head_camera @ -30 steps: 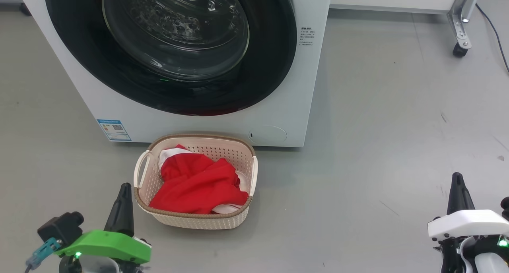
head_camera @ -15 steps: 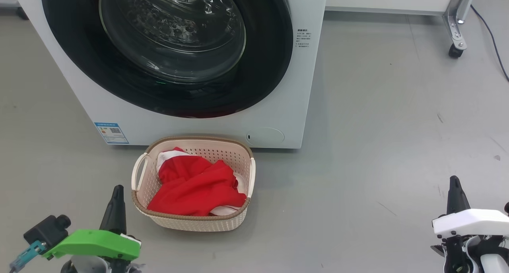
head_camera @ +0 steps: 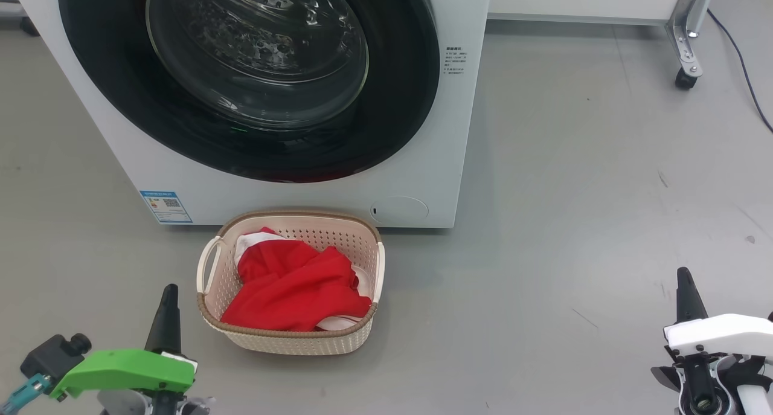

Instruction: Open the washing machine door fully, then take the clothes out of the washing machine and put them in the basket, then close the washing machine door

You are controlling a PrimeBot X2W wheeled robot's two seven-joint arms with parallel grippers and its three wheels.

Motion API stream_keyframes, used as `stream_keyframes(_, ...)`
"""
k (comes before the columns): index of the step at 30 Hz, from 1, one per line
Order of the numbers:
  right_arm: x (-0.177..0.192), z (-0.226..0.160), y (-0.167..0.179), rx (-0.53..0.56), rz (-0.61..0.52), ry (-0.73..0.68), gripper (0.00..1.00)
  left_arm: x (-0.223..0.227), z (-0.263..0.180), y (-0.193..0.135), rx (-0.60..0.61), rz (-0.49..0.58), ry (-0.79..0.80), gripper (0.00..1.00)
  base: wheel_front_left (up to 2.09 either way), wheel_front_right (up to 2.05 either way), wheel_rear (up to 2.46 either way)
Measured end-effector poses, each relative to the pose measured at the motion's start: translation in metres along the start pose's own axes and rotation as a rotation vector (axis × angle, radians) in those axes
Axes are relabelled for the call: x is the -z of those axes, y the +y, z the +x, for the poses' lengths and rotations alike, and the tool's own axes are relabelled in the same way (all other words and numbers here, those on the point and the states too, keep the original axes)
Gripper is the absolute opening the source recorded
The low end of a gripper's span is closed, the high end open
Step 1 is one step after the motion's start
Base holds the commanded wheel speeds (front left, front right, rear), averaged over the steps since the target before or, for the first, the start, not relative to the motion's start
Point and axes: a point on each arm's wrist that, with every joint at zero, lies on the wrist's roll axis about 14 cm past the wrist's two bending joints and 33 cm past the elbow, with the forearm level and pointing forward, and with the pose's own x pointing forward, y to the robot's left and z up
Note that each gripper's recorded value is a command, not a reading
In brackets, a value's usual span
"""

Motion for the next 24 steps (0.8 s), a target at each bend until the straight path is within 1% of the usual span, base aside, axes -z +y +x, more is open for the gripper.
stream_keyframes(24,-0.0043,-0.0003,0.0052,-0.037,0.327,0.014,0.00,-0.0093,0.0016,0.0021,-0.007,-0.291,-0.005,0.00,0.00,0.00,0.00)
